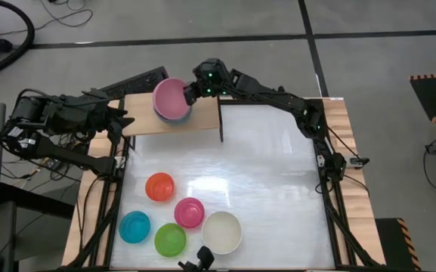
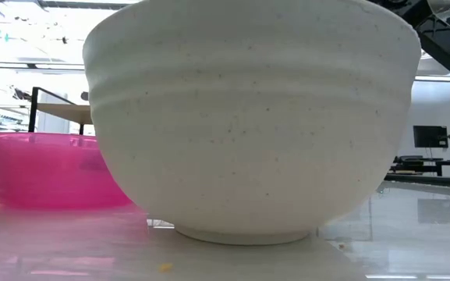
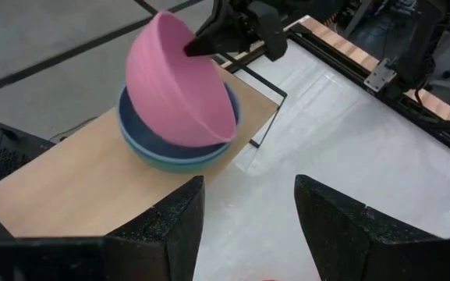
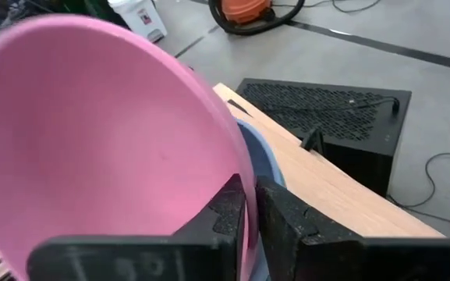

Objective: Place and stack bowls onto a shelf
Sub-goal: Stack the large pink bowl on top of the large blue bowl on the shelf

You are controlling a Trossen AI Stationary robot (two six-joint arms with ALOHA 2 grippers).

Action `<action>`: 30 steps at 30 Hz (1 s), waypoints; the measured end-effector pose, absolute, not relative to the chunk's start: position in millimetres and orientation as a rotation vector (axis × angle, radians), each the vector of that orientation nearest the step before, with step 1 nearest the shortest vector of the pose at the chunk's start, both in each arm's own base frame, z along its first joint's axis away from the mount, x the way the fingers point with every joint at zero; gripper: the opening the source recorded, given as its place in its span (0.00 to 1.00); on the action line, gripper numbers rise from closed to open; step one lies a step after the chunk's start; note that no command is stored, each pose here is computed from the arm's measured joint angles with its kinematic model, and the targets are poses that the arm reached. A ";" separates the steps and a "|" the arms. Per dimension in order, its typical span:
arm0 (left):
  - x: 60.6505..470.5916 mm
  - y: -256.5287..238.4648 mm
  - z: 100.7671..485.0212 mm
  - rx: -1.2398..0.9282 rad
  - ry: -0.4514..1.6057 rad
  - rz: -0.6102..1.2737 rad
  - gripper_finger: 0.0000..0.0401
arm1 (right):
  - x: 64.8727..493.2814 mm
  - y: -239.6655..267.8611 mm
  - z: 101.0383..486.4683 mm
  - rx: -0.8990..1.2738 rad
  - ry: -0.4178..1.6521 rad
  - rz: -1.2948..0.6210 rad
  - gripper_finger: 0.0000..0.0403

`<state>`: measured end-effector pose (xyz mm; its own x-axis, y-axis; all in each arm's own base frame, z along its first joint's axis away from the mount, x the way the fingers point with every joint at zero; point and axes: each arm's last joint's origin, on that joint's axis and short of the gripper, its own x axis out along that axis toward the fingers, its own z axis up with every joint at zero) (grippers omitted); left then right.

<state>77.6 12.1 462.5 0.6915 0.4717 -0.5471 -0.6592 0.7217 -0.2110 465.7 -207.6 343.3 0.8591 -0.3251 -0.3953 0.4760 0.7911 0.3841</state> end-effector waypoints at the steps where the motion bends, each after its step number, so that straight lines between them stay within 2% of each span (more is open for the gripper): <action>1: 77.6 12.1 462.5 -0.414 0.486 0.653 0.46 | 465.3 -208.1 343.2 0.496 0.321 -0.441 0.17; 7: 77.6 12.1 462.5 -0.413 0.486 0.652 0.46 | 464.5 -210.2 344.6 0.499 0.312 -0.445 0.28; 16: 77.6 12.1 462.5 -0.413 0.486 0.652 0.46 | 458.7 -211.0 370.8 0.444 0.260 -0.433 0.43; 21: 77.6 12.1 462.5 -0.414 0.486 0.652 0.46 | 456.4 -213.3 375.8 0.332 0.269 -0.421 0.44; 30: 77.6 12.1 462.5 -0.415 0.486 0.653 0.46 | 452.4 -223.4 371.1 0.286 0.303 -0.437 0.40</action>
<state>77.6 12.1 462.5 0.6911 0.4720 -0.5473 -0.6601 0.7207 -0.2119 452.4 -223.4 371.1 0.8626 -0.3691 -0.3459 0.4533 0.8675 0.2049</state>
